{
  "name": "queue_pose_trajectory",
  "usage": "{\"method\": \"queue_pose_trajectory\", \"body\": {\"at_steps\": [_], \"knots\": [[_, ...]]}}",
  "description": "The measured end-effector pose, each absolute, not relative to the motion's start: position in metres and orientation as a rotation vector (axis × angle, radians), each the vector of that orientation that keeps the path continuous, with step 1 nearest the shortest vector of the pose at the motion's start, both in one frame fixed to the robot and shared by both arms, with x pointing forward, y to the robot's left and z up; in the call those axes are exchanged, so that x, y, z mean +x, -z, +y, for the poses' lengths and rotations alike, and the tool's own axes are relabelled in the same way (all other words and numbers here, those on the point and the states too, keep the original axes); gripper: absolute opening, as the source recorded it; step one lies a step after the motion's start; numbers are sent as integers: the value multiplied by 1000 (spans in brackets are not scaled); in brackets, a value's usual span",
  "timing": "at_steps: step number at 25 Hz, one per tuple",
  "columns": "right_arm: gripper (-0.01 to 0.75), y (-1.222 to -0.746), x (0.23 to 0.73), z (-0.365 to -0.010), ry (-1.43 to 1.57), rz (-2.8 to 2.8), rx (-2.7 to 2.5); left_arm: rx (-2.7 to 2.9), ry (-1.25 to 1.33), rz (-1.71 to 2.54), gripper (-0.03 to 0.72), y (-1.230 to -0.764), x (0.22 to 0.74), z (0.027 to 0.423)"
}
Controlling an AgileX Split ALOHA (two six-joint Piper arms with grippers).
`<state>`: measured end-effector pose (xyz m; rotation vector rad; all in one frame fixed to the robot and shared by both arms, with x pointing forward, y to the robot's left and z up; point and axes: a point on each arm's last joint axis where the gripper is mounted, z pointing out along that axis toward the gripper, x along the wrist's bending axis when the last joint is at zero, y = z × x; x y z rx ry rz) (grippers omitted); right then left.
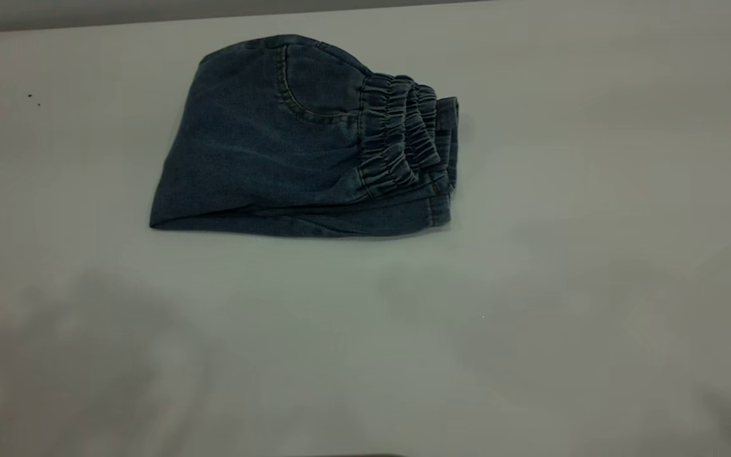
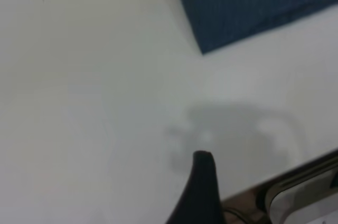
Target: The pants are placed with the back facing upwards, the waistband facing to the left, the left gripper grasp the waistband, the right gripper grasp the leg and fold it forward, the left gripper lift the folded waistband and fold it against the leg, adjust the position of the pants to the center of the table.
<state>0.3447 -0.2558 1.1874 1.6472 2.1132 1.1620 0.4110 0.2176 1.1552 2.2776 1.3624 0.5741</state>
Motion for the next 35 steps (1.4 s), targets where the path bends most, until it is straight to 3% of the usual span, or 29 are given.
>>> {"method": "queue_pose_trajectory", "body": {"at_steps": [6,12,20,35], "knots": [[562,-1113,281,-264,-1069,2107,1647,2268,-583,1252,584,-1124,338,256],[562,-1063,247,-274,-1043,1987,1548,2292,-552,1169,584,-1084,301,272],[562,-1044,228,-280,-1053,1861,1431,2242,-542,1139,584,-1045,280,281],[562,-1040,228,-281,-1042,1852,1426,2135,-576,1090,584,-1044,263,289]]}}
